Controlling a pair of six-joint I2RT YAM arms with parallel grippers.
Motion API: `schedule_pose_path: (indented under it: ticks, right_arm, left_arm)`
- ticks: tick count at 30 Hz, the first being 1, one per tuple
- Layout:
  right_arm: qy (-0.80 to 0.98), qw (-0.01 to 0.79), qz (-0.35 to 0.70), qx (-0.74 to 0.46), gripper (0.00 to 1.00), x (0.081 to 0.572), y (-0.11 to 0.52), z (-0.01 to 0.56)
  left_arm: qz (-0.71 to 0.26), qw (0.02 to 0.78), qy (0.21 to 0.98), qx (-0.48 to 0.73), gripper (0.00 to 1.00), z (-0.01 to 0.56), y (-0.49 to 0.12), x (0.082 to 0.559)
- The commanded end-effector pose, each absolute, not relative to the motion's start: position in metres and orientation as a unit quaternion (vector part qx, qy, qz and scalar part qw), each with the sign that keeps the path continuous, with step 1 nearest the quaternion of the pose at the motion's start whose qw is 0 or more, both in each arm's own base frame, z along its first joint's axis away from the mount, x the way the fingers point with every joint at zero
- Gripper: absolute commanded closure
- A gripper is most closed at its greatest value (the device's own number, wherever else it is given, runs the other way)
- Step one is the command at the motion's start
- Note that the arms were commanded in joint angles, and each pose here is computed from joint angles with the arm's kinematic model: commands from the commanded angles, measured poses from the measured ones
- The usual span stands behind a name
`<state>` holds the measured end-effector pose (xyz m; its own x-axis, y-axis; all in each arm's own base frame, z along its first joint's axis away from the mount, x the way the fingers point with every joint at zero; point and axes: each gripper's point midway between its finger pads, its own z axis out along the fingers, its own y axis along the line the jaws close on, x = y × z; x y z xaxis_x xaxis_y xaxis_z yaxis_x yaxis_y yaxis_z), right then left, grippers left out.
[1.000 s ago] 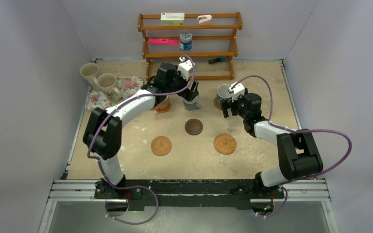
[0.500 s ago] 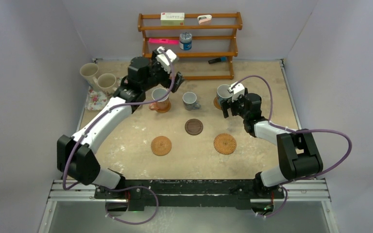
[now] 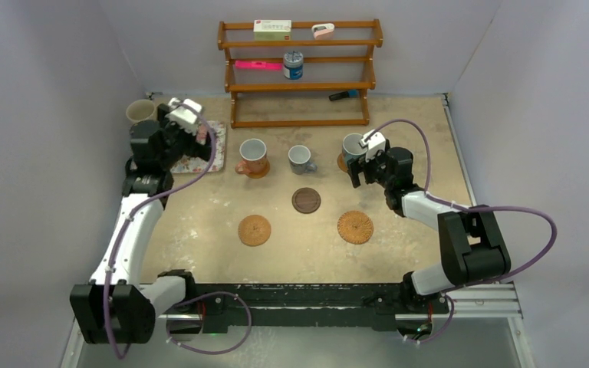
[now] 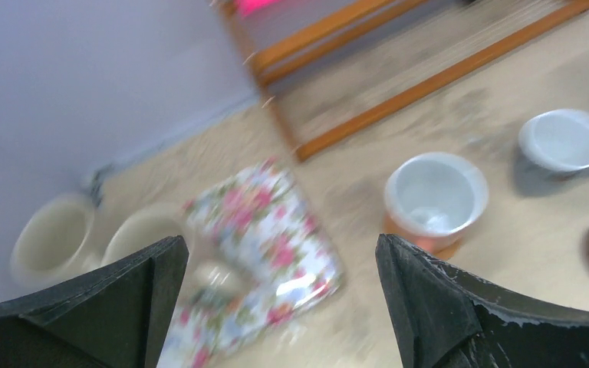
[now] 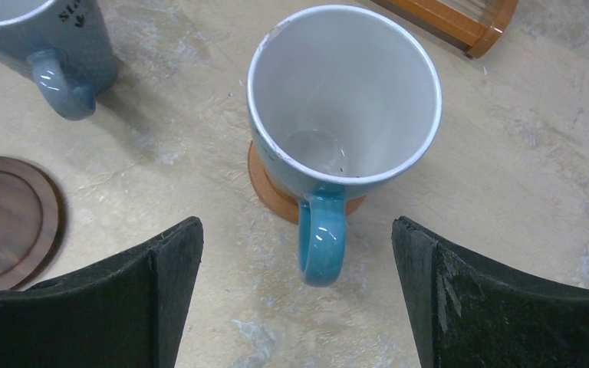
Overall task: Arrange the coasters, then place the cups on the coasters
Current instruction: Pick up the cup at the center of the board.
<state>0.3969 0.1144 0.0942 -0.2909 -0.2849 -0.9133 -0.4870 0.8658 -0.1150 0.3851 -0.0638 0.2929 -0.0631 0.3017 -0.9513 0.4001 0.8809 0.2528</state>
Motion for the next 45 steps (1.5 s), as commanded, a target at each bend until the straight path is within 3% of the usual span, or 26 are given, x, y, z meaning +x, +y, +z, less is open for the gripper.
schedule_pose_path:
  ticks: [1,8,16,24,34,45]
  right_arm:
    - [0.762,0.583,0.105,-0.259,0.06,0.403,0.123,0.136]
    - [0.748,0.595,0.116,-0.27,0.05,0.397,0.131,0.16]
    - [0.737,0.569,0.137,-0.339,0.06,0.383,0.17,0.176]
    - [0.731,0.5,0.196,-0.42,0.07,0.373,0.221,0.172]
    - [0.752,0.417,0.263,-0.438,0.21,0.392,0.26,0.131]
    - [0.761,0.404,0.265,-0.433,0.33,0.408,0.273,0.106]
  left_arm:
    - [-0.014,0.629,0.753,0.192,0.0,0.265,0.004,0.368]
    - [-0.025,0.599,0.794,0.099,0.0,0.207,0.087,0.342]
    - [-0.027,0.589,0.806,0.055,0.0,0.155,0.107,0.325]
    - [-0.016,0.596,0.801,0.051,0.0,0.154,0.103,0.316]
    - [-0.01,0.63,0.772,0.087,0.0,0.166,0.085,0.304]
    - [-0.007,0.638,0.764,0.098,0.0,0.168,0.081,0.3]
